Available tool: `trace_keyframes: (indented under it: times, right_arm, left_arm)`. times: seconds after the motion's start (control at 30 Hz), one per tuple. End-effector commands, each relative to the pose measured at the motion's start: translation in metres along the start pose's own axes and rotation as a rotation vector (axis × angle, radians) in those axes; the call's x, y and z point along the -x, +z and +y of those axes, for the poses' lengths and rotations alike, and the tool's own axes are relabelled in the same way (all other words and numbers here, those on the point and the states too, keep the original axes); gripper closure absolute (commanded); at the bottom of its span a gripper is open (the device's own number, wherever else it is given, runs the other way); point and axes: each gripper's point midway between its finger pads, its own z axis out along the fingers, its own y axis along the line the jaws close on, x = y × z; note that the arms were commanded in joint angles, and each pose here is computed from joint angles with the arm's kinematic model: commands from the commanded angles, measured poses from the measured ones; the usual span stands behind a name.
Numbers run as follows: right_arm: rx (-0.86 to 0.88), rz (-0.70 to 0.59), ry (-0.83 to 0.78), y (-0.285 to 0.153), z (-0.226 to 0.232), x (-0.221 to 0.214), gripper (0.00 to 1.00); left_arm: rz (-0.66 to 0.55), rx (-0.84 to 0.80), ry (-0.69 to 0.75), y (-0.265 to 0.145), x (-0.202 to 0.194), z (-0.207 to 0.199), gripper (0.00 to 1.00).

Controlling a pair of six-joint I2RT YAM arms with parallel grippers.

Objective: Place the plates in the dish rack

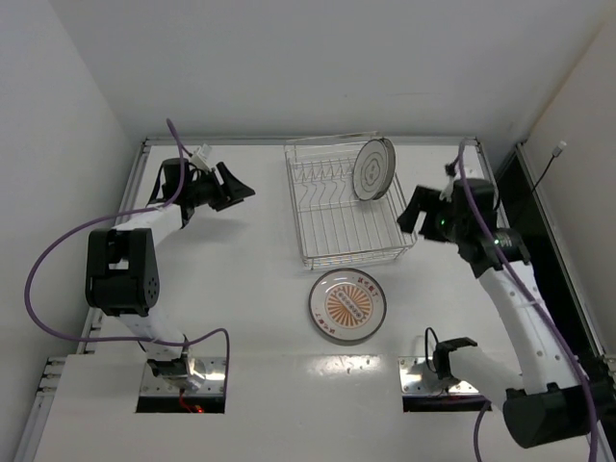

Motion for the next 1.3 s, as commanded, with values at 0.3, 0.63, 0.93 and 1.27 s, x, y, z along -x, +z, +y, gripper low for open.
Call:
trace_keyframes:
  times: [0.3,0.63,0.93,1.27]
  right_arm:
    - [0.213,0.635,0.505,-0.019,-0.007,-0.254,0.26]
    - [0.127,0.836,0.726,0.011,-0.027,-0.303,0.26]
    - [0.094,0.882,0.718,0.025,-0.033,-0.311,0.45]
    - [0.150,0.938,0.651,0.039,-0.028,-0.308,1.00]
  left_arm:
    - [-0.030,-0.032,0.019,0.001,0.015,-0.009,0.46]
    - [-0.041,-0.028,0.046,-0.005,0.019,-0.015,0.46]
    - [-0.040,-0.072,0.014,-0.003,0.021,-0.018,0.46]
    - [-0.056,-0.081,-0.008,-0.009,0.028,-0.013,0.46]
